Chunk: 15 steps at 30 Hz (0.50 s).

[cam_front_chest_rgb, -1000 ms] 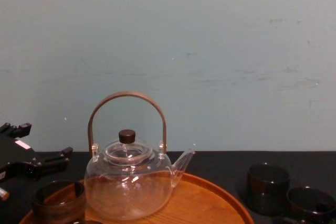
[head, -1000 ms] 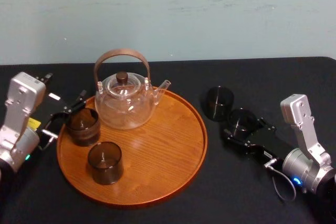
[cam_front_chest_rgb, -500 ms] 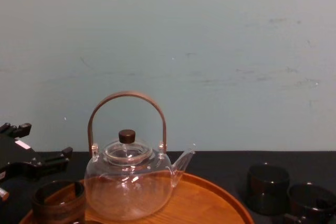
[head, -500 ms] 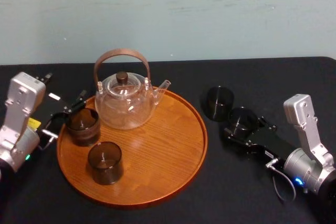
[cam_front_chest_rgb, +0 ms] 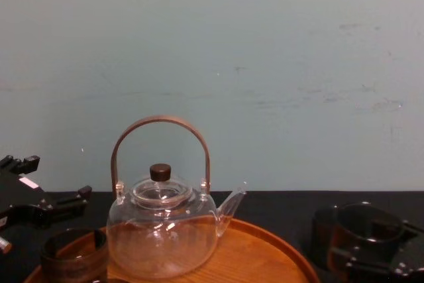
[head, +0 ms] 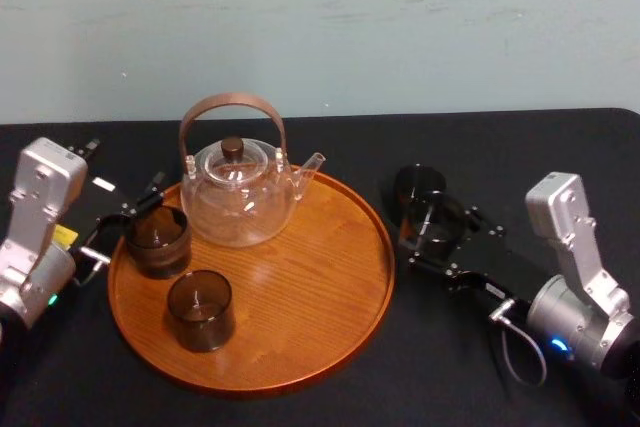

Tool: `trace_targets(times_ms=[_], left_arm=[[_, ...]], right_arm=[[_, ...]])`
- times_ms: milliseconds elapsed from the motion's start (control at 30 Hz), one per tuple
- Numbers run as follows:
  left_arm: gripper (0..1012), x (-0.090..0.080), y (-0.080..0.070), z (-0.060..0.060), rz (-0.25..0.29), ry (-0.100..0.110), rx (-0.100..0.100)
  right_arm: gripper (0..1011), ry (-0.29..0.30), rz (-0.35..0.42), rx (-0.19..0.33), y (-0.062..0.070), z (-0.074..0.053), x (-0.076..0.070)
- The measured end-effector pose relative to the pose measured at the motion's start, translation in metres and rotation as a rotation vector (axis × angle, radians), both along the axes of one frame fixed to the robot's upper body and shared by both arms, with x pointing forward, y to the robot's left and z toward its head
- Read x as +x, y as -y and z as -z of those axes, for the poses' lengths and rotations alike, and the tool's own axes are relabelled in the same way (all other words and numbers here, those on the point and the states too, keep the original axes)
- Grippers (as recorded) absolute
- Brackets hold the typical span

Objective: Pick up the glass from the table and place it on the tray.

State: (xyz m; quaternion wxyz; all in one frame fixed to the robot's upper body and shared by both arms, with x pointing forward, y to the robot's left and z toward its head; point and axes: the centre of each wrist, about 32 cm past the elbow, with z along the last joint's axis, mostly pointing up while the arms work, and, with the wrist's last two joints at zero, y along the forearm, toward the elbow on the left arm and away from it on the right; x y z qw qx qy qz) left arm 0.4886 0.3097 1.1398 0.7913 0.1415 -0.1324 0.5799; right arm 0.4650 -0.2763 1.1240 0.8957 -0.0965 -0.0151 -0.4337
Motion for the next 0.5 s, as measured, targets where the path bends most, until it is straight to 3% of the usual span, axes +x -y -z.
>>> trace_targets(times_ms=[500], left_arm=[[1001, 0.000, 0.000, 0.000, 0.000, 0.000, 0.000]], right_arm=[[898, -0.005, -0.144, 0.008, -0.036, 0.004, 0.003]])
